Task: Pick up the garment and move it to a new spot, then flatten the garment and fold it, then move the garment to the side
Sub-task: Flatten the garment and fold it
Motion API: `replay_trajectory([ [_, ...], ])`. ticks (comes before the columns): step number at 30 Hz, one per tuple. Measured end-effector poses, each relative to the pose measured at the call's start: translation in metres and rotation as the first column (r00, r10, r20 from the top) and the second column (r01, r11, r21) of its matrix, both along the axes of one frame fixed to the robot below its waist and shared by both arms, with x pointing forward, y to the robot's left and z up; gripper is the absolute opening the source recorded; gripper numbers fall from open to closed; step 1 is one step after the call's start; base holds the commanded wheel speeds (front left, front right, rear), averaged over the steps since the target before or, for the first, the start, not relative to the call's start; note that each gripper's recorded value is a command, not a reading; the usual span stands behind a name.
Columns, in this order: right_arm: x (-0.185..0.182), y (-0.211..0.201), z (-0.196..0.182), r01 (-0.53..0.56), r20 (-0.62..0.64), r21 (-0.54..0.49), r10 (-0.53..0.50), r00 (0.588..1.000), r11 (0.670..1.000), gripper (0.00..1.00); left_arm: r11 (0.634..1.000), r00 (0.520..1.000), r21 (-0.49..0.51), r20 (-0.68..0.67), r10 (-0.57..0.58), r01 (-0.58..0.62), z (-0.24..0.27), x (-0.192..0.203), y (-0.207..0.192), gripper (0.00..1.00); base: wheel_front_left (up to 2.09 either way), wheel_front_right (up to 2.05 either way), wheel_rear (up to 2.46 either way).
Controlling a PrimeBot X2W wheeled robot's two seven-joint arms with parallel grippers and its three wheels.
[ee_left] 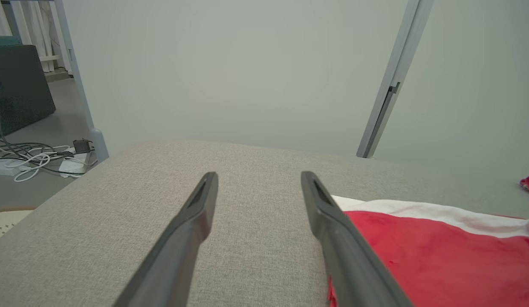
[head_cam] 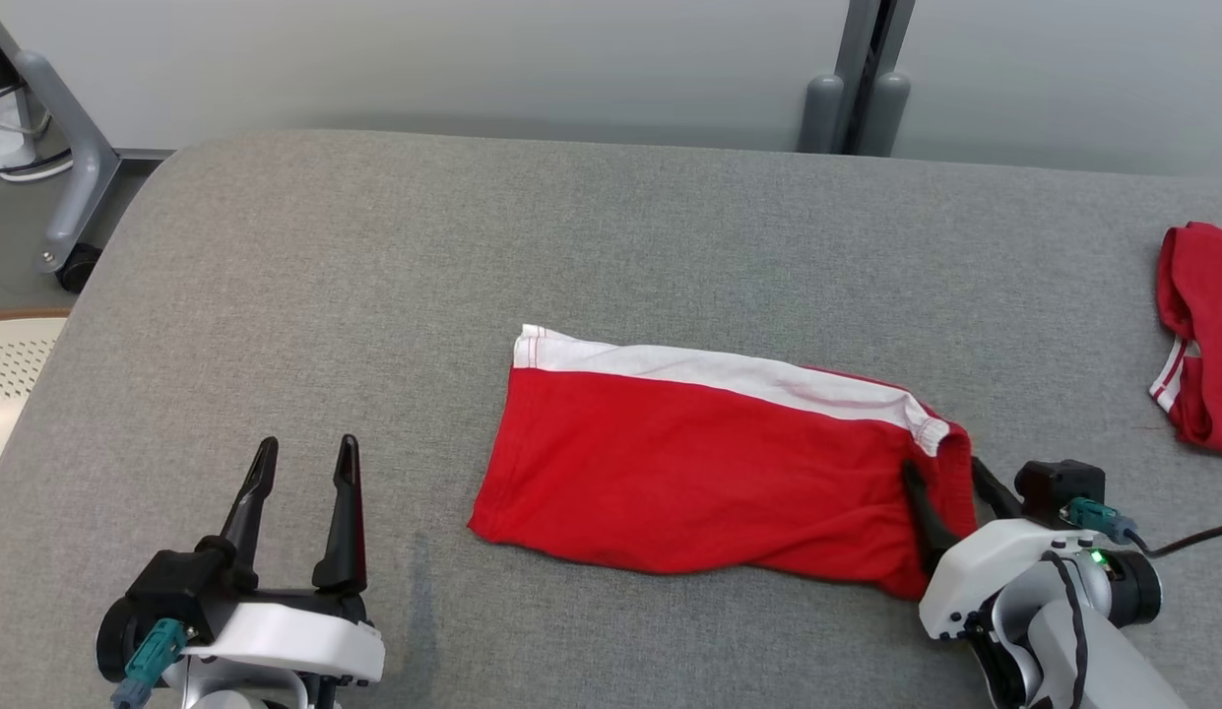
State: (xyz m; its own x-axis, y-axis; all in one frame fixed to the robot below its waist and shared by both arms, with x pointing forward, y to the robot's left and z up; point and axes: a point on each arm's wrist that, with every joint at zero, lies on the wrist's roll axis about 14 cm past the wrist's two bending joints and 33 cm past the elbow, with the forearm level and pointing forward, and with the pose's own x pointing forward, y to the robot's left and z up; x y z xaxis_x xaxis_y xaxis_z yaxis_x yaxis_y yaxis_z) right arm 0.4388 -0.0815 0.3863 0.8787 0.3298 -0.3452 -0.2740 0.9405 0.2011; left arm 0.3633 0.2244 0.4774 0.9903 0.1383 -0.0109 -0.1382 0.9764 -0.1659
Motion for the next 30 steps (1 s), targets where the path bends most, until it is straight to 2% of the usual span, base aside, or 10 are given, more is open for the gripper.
replay_trajectory([
  [4,-0.004,0.008,-0.009,-0.002,-0.047,0.023,0.003,0.999,1.000,1.00,1.000,1.000,-0.001,-0.005,0.006,-0.006,-0.001,-0.001,0.001,1.00,0.00,0.00,0.00],
  [5,-0.004,0.011,-0.010,-0.007,-0.060,0.028,0.009,0.998,1.000,0.97,1.000,1.000,-0.002,-0.005,0.005,-0.005,-0.002,-0.001,0.001,1.00,0.00,0.00,0.00],
  [6,-0.004,0.013,-0.010,-0.007,-0.066,0.036,0.010,0.998,0.999,0.22,1.000,1.000,-0.003,-0.006,0.005,-0.005,-0.002,-0.001,0.001,1.00,0.00,0.00,0.00],
  [7,-0.004,0.014,-0.011,-0.008,-0.072,0.041,0.011,0.997,0.999,0.00,1.000,1.000,-0.004,-0.007,0.004,-0.004,-0.002,-0.001,0.000,1.00,0.00,0.00,0.00],
  [13,0.007,0.006,0.001,0.005,-0.049,0.044,-0.003,0.999,0.999,0.00,1.000,1.000,-0.008,-0.008,0.000,0.000,-0.002,0.000,-0.002,1.00,0.00,0.00,0.00],
  [23,0.024,-0.096,0.032,0.096,0.032,-0.128,-0.092,0.995,0.987,0.00,0.999,0.999,-0.020,0.007,-0.051,0.051,0.001,0.003,-0.016,1.00,0.00,0.00,0.00],
  [27,0.022,-0.126,0.038,0.113,0.008,-0.180,-0.113,0.994,0.977,0.00,0.997,0.998,-0.023,0.012,-0.069,0.069,0.002,0.005,-0.020,1.00,0.00,0.00,0.00],
  [30,0.019,-0.122,0.037,0.084,-0.048,-0.172,-0.094,0.994,0.981,0.00,0.997,0.997,-0.026,0.011,-0.078,0.078,0.001,0.007,-0.022,1.00,0.00,0.00,0.00],
])
